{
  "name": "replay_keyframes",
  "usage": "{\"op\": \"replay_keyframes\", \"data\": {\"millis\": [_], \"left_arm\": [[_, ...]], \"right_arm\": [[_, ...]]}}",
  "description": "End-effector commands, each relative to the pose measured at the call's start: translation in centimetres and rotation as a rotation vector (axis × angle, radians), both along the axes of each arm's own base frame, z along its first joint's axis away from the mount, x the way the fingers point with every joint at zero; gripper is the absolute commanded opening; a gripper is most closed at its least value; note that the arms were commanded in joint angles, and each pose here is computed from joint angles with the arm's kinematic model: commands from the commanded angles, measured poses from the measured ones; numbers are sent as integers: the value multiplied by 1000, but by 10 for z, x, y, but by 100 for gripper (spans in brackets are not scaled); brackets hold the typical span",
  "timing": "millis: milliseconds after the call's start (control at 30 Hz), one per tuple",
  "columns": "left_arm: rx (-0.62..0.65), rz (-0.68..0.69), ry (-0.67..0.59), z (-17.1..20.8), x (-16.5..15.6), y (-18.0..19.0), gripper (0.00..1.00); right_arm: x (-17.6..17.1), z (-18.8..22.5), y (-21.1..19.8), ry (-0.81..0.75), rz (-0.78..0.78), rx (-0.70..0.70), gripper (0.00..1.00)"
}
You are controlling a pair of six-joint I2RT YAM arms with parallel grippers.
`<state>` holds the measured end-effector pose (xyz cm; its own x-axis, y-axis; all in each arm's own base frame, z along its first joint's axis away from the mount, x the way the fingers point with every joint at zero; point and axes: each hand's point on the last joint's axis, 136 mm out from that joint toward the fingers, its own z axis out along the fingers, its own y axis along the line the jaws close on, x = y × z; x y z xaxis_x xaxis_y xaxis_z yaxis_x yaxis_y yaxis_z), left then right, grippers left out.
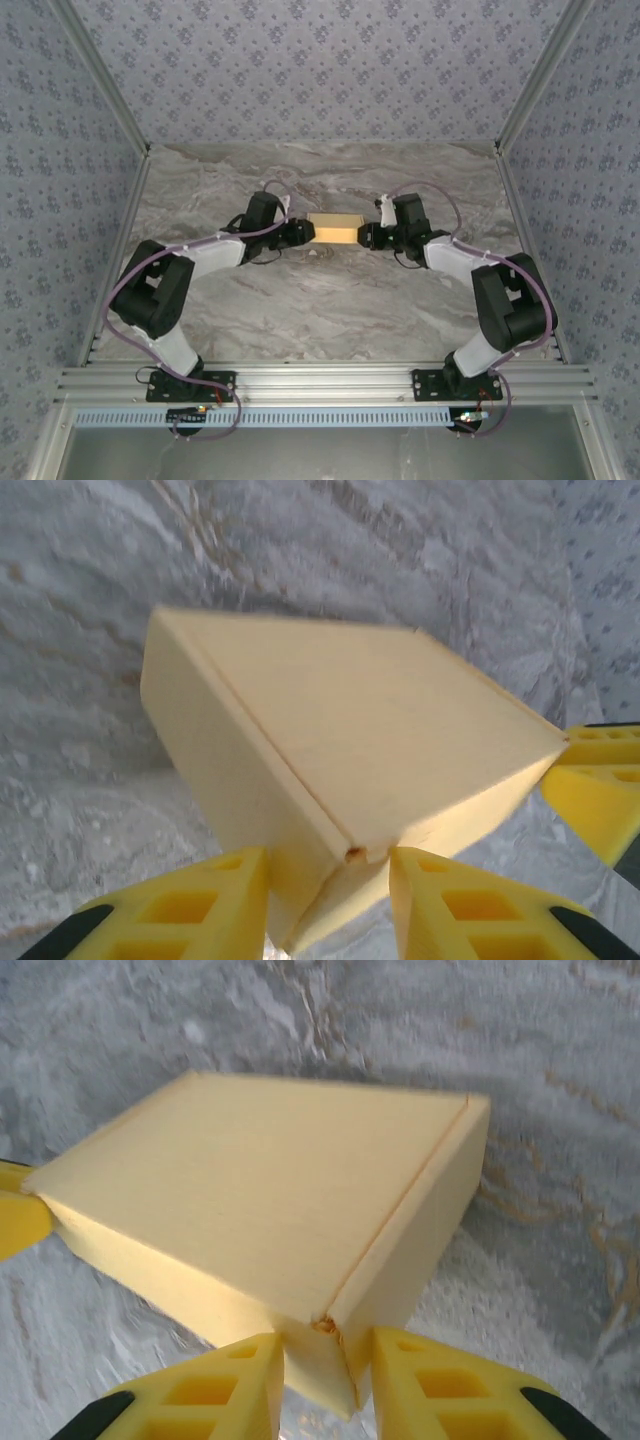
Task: Fold the paper box
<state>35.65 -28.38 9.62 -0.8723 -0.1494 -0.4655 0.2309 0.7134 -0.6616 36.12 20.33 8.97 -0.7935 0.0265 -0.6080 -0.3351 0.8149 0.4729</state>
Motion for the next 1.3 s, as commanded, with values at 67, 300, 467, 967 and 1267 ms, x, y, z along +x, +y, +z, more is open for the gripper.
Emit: {"op": "replay_keyframes", "data": {"millis": [67, 300, 467, 967, 1267], "left_arm": [[-35, -89, -19, -5, -18, -20, 36], [-7, -81, 38, -37, -25, -18, 37], [24, -64, 58, -48, -29, -11, 44], [58, -33, -47, -11, -3, 4, 61], [46, -35, -13, -25, 22, -11, 57]], "right_arm": [[-15, -7, 10, -32, 53, -11, 31], [-25, -34, 4, 33, 28, -65, 37], [-28, -38, -3, 47, 6, -97, 43], [1, -2, -12, 13, -84, -158, 59], [24, -16, 3, 62, -105, -105, 57]]}}
